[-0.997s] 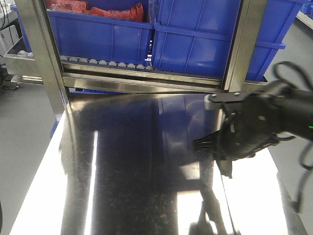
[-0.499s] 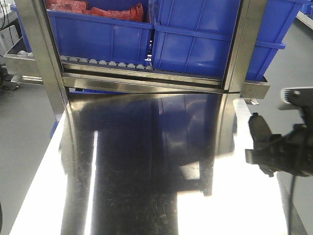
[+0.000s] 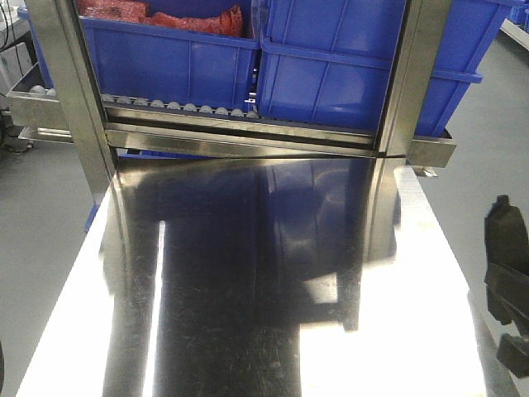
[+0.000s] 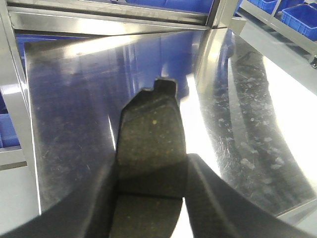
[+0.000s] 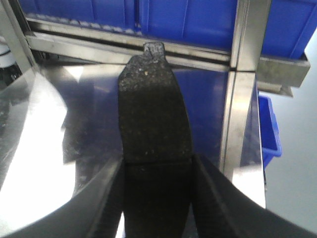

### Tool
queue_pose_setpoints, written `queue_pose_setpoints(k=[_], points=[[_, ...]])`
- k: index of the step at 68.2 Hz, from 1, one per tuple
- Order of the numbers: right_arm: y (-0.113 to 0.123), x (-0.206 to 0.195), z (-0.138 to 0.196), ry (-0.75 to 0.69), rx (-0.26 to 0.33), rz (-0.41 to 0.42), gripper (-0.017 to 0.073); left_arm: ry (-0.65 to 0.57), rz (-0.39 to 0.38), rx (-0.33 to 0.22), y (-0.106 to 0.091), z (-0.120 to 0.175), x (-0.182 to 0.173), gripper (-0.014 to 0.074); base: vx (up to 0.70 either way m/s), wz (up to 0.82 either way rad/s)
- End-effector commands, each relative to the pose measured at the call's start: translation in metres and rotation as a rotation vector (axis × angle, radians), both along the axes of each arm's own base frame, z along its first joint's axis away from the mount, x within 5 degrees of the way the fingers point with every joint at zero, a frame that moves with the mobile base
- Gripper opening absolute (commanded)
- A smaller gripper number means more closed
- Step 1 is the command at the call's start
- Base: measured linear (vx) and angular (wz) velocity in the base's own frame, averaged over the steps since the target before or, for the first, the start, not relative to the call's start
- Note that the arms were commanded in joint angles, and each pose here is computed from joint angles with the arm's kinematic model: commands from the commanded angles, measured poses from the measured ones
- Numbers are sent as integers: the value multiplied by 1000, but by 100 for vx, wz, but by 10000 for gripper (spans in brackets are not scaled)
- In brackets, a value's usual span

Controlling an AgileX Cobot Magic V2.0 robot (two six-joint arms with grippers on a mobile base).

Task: Move and align brake pads A on conveyor
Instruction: 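Lift the right gripper with its brake pad off the table, then back the base away from the table and turn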

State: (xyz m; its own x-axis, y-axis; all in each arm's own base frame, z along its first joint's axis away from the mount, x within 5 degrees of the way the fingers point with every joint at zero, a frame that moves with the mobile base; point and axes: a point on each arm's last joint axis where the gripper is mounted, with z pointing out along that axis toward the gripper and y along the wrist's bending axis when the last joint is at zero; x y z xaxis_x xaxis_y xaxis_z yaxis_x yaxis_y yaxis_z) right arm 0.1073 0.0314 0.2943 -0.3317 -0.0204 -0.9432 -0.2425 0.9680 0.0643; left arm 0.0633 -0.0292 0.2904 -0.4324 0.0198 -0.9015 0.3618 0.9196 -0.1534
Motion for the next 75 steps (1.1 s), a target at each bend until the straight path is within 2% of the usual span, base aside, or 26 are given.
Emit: queue_pose_setpoints(k=[1,51,75], points=[[0,-4,20,-182,34,27,-4,-98,-10,-62,-2,17,2,-6,0,0],[-1,-8,21,-202,41,28,-4,-99,-10,-62,-2,17,2,-6,-1,2],[-1,-8,21,-202,42,28,-4,-103,-8,-54,-2,17,2,-6,-10,52]])
